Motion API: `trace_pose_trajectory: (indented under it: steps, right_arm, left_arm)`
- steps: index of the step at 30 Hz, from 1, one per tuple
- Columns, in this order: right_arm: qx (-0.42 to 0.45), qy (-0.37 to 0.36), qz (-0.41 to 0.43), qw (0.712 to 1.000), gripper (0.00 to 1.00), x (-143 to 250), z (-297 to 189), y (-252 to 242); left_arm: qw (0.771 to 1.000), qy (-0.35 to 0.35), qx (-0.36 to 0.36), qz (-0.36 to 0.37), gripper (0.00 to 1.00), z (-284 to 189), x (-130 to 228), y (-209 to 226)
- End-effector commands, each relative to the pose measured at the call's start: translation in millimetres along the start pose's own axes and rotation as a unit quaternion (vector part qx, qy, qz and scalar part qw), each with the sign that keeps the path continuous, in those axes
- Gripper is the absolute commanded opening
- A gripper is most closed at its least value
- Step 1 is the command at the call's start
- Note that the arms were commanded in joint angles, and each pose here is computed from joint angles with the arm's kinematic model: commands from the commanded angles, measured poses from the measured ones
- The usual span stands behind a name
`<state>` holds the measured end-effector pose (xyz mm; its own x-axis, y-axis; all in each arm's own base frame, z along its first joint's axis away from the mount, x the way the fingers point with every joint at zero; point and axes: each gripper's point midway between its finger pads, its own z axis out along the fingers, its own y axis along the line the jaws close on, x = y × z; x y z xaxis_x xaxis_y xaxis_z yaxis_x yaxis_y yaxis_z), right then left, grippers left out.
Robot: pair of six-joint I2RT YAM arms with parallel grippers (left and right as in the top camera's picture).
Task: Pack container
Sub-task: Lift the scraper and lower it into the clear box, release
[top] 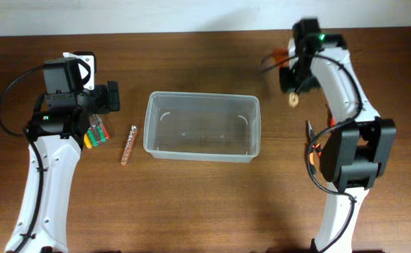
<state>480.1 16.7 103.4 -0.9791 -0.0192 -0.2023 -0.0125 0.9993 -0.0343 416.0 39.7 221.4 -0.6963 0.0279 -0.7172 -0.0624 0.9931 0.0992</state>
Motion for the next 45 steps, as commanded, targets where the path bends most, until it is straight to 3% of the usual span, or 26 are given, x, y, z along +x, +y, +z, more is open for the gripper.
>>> trace_pose_trajectory:
  steps: [1, 7, 10, 15, 27, 32, 45]
  right_arm:
    - [0.020, -0.060, -0.030, 0.998, 0.04, -28.0, -49.9, -6.5]
    - [-0.042, -0.095, -0.166, 0.981, 0.04, -34.1, -98.4, 26.3]
    - [-0.141, -0.090, -0.270, 0.948, 0.04, -13.2, -114.4, 70.7]
    - [-0.226, -0.062, -0.340, 0.911, 0.04, 19.8, -123.9, 111.2]
    - [-0.243, -0.042, -0.511, 0.823, 0.04, 70.5, -131.9, 208.9]
    - [-0.185, -0.014, -0.552, 0.813, 0.04, 81.4, -115.0, 220.6]
    - [-0.184, 0.066, -0.550, 0.812, 0.04, 111.8, -35.4, 214.4]
  left_arm:
    - [1.000, -0.013, -0.008, 0.006, 0.99, -5.9, -10.4, 4.7]
    - [1.000, -0.013, -0.008, 0.006, 0.99, -5.9, -10.4, 4.7]
    - [1.000, -0.013, -0.008, 0.006, 0.99, -6.0, -10.3, 4.8]
    - [1.000, -0.013, -0.008, 0.006, 0.99, -5.9, -10.4, 4.7]
    - [1.000, -0.013, -0.008, 0.006, 0.99, -5.9, -10.4, 4.7]
    - [1.000, -0.013, -0.008, 0.006, 0.99, -6.0, -10.3, 4.8]
    - [1.000, -0.013, -0.008, 0.006, 0.99, -6.0, -10.3, 4.8]
